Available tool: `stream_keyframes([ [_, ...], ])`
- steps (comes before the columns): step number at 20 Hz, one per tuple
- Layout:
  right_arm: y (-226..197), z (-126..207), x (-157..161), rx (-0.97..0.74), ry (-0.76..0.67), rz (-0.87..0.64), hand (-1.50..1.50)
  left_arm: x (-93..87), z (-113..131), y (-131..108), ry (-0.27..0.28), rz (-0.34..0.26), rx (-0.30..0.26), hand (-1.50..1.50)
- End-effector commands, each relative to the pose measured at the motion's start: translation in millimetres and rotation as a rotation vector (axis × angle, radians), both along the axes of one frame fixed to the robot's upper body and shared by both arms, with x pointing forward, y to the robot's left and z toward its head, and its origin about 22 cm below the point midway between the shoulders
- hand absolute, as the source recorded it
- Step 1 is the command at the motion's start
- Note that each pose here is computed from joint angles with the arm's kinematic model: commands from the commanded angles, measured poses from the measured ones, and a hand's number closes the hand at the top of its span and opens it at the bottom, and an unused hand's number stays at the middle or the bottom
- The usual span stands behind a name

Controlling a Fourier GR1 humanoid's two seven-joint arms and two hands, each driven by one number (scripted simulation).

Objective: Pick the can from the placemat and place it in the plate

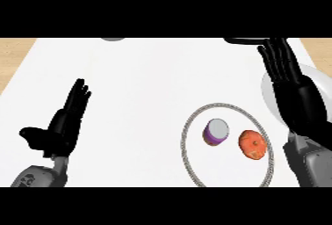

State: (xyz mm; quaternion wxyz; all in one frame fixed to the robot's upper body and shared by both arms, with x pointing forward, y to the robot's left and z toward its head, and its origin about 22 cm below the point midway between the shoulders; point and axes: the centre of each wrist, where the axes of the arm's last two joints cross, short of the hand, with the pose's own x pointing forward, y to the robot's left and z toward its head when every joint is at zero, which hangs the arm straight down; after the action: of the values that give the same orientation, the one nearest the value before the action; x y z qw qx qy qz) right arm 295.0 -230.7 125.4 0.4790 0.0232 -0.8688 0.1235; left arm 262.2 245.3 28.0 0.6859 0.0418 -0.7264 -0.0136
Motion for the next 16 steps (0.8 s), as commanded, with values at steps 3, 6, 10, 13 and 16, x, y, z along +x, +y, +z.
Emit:
stream_keyframes([
  [3, 18.9, -22.2, -5.6, 0.106, 0.200, 0.054, 1.50, -3.6, -25.5, 9.0, 0.143, 0.079, 0.080, 0.00],
  [6, 45.2, -33.6, -5.6, 0.186, 0.386, 0.094, 1.50, -7.6, -44.6, 13.7, 0.260, 0.164, 0.127, 0.00],
  [10, -47.5, -10.5, -5.5, -0.793, 0.059, -0.318, 1.50, -17.2, -43.9, 22.3, 0.293, 0.138, 0.110, 0.00],
  [13, -3.4, -97.7, -47.2, -0.262, 0.212, -0.451, 1.50, -17.7, -45.3, 18.9, 0.326, 0.147, 0.087, 0.00],
  [16, 24.3, -110.4, -50.9, 0.125, 0.245, -0.323, -1.50, -17.1, -45.2, 21.0, 0.336, 0.143, 0.077, 0.00],
])
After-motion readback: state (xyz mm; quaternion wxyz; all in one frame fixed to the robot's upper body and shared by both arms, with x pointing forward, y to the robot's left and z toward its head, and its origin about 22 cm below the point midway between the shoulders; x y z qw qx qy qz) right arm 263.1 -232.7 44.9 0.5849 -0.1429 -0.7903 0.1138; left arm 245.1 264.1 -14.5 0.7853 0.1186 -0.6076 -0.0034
